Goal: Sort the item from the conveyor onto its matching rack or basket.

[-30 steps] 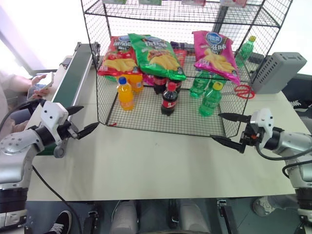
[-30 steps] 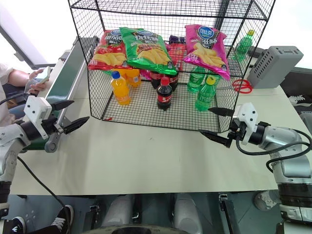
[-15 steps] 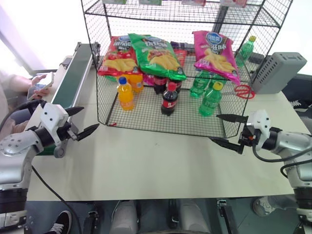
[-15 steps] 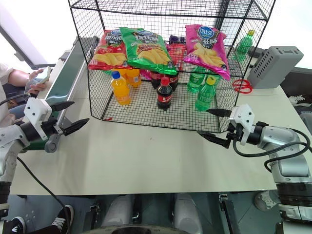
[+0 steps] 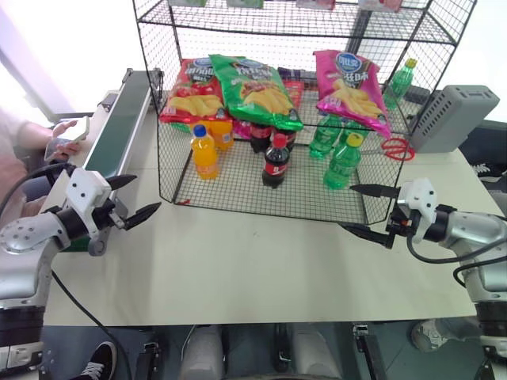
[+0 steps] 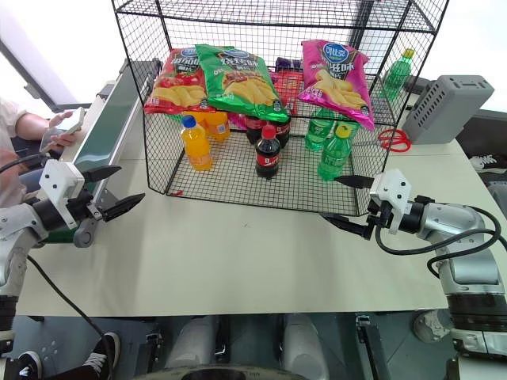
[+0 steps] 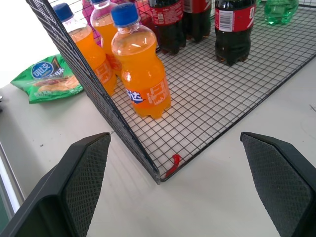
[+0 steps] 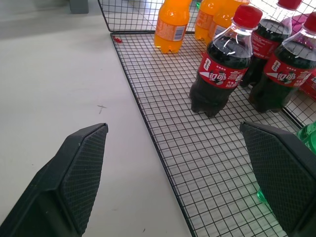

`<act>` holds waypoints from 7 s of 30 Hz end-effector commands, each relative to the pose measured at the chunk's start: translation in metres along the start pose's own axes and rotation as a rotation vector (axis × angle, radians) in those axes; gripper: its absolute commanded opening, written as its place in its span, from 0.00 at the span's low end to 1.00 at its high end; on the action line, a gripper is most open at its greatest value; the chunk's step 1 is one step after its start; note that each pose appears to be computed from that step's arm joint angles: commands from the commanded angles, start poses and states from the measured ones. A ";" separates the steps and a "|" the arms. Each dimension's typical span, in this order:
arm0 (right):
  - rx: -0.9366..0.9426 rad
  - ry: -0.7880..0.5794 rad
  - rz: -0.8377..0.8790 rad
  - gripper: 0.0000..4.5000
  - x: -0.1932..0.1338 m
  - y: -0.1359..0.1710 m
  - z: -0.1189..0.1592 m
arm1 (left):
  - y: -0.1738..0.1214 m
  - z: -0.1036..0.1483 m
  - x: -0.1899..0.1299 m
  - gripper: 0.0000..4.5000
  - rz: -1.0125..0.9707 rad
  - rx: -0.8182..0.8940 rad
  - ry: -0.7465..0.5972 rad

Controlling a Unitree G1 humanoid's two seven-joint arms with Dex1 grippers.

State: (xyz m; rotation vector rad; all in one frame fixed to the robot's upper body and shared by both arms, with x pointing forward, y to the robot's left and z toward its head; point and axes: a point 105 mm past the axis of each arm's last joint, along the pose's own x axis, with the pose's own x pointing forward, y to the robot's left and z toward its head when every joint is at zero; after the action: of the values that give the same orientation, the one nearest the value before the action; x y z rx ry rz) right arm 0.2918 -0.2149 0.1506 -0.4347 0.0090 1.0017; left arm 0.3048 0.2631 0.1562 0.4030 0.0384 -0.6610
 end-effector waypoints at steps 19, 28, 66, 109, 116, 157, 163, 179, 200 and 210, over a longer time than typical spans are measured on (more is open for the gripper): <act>-0.049 -0.012 -0.022 0.99 0.001 -0.005 0.005 | 0.005 0.007 -0.001 1.00 0.004 0.045 -0.003; -0.055 0.003 -0.010 0.99 0.001 -0.003 0.001 | 0.002 0.008 0.000 1.00 -0.003 0.044 -0.004; -0.122 0.022 0.052 0.99 0.014 -0.005 0.002 | -0.006 0.011 -0.003 1.00 0.000 0.010 -0.041; -0.136 -0.069 0.108 0.99 0.041 0.002 0.017 | 0.002 0.006 -0.035 1.00 0.049 0.038 0.003; -0.056 -0.161 0.146 0.99 0.057 0.018 0.030 | 0.011 0.003 -0.052 1.00 0.121 0.133 0.034; 0.097 -0.351 0.328 0.99 0.109 0.062 0.061 | 0.038 -0.051 -0.162 1.00 0.347 0.925 0.484; 0.078 -0.352 0.313 0.99 0.110 0.061 0.062 | 0.041 -0.054 -0.155 1.00 0.349 0.920 0.474; 0.037 -0.312 0.279 0.99 0.106 0.055 0.059 | 0.043 -0.059 -0.136 1.00 0.340 0.876 0.446; -0.009 -0.297 0.235 1.00 0.107 0.047 0.056 | 0.058 -0.022 -0.121 0.00 0.468 0.695 0.245; 0.080 -0.322 0.271 1.00 0.095 0.042 0.061 | -0.016 0.062 -0.095 0.00 0.004 -0.180 -0.217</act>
State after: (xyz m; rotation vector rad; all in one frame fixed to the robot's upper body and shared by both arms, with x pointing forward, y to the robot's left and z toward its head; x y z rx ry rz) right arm 0.3024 -0.0942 0.1557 -0.2188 -0.1372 1.3057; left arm 0.2226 0.2982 0.2004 0.2741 -0.0857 -0.5918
